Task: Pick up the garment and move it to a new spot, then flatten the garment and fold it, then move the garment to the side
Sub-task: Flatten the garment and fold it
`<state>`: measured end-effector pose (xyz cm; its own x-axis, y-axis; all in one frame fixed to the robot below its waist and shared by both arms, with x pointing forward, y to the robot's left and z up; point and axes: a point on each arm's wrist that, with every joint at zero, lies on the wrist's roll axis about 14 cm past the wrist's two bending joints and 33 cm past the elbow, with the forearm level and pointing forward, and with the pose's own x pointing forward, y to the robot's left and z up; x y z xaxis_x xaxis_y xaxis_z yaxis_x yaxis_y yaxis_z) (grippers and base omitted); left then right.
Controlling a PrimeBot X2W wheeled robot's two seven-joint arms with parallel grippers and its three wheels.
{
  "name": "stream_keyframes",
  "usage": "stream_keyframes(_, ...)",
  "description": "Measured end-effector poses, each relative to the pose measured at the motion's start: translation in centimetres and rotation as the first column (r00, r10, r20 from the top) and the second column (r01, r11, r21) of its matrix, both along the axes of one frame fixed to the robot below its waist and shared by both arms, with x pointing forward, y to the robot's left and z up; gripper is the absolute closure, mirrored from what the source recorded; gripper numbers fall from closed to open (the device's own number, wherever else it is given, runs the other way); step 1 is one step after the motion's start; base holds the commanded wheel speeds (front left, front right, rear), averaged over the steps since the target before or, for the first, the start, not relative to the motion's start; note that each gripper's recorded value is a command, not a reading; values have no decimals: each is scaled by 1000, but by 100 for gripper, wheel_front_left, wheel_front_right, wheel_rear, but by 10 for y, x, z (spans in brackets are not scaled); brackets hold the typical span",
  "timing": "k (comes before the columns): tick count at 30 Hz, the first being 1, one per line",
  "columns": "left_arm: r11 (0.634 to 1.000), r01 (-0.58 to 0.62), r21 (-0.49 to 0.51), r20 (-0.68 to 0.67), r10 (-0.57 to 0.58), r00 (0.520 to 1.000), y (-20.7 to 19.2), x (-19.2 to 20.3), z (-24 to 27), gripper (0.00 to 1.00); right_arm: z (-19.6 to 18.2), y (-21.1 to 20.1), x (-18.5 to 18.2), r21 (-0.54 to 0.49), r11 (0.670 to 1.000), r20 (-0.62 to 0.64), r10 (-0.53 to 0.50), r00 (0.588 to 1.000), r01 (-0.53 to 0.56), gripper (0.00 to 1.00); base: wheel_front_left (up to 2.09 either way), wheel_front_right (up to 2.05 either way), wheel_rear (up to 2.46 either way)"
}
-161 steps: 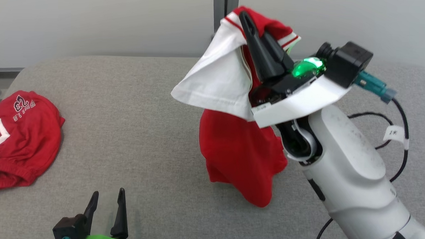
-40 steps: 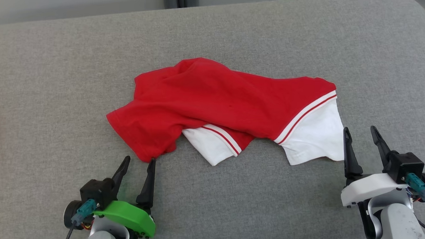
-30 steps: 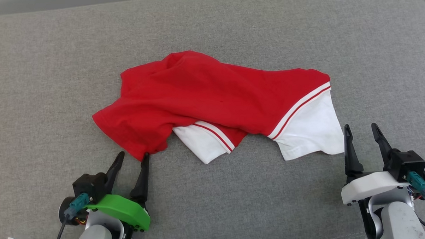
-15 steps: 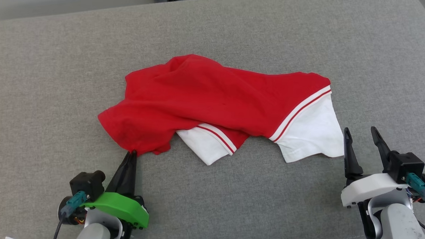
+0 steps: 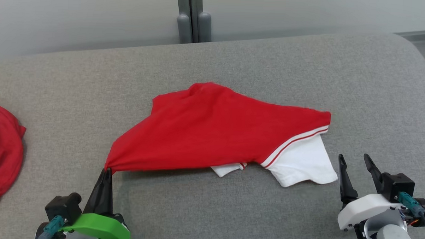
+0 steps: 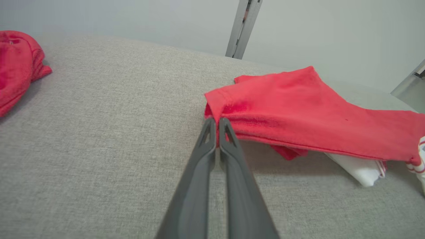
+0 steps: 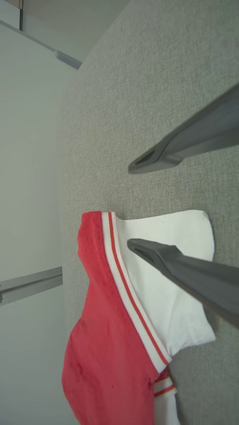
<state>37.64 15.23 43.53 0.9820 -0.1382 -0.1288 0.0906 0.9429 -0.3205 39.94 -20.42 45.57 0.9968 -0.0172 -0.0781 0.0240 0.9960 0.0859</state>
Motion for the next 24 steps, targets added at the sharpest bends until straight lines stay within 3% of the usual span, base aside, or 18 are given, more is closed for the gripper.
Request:
stream_keyframes(3,999,-24,26,8,24,1000,11,-8,3,100,4,5,-6,8,1000,10,12,1000,-12,0,0,0,0)
stream_keyframes(4,999,-25,39,0,25,1000,13,-12,0,71,6,6,-8,10,1000,15,16,1000,-16,0,0,0,0)
stream_keyframes(5,999,-30,44,-4,30,1000,15,-15,-1,28,8,7,-10,11,1000,19,19,1000,-19,0,0,0,0)
stream_keyframes(6,998,-35,52,-8,36,999,17,-17,-2,0,9,8,-11,14,1000,25,22,999,-22,0,0,0,0)
stream_keyframes(18,982,-40,186,45,32,998,23,-24,10,0,39,12,-21,1,999,117,35,993,-36,0,0,0,0)
stream_keyframes(24,980,-44,194,55,34,998,22,-27,12,0,38,13,-25,-11,999,115,43,992,-42,0,0,0,0)
